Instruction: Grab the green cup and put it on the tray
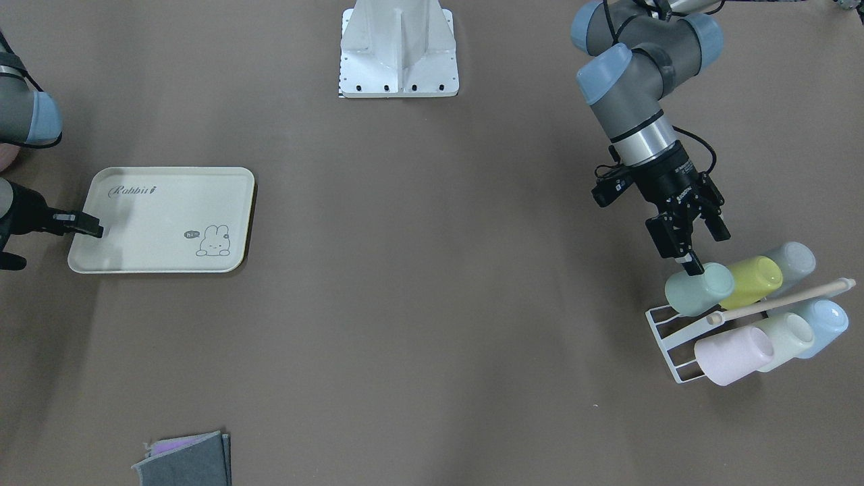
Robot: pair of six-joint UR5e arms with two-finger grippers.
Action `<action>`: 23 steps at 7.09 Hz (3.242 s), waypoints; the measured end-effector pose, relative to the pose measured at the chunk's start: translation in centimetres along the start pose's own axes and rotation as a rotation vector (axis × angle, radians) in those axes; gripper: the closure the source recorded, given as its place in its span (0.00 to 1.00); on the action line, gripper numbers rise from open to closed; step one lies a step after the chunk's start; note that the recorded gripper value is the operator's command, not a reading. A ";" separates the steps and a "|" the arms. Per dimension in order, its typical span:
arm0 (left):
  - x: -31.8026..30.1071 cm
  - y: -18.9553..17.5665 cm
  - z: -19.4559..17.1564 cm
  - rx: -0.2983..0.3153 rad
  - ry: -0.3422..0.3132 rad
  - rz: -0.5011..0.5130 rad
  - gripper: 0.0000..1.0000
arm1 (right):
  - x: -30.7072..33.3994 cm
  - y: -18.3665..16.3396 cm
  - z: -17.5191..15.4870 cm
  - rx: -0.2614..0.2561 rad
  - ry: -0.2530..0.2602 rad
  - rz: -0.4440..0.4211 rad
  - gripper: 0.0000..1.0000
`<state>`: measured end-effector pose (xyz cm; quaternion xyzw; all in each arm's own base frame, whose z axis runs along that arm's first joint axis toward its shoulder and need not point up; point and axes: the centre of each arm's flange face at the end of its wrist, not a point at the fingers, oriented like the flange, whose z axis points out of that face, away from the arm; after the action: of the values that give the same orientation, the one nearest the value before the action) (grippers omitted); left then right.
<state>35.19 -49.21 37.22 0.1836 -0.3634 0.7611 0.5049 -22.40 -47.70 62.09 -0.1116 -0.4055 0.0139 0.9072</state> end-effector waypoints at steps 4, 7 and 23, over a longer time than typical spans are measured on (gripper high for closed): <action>3.1 -5.5 2.4 -0.109 0.005 0.215 0.01 | 1.0 1.0 0.3 -0.010 0.005 0.008 0.59; 5.6 -7.6 4.4 -0.149 -0.014 0.267 0.01 | 0.7 1.1 0.1 -0.009 0.002 0.002 1.00; 6.9 -11.1 9.6 -0.204 -0.183 0.284 0.02 | -38.2 -0.3 -6.4 0.019 -0.193 -0.189 1.00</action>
<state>41.41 -49.40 52.13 0.1471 -0.5052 0.7641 0.3733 -43.28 -53.59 30.06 -0.0625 -0.4995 -0.0572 0.8622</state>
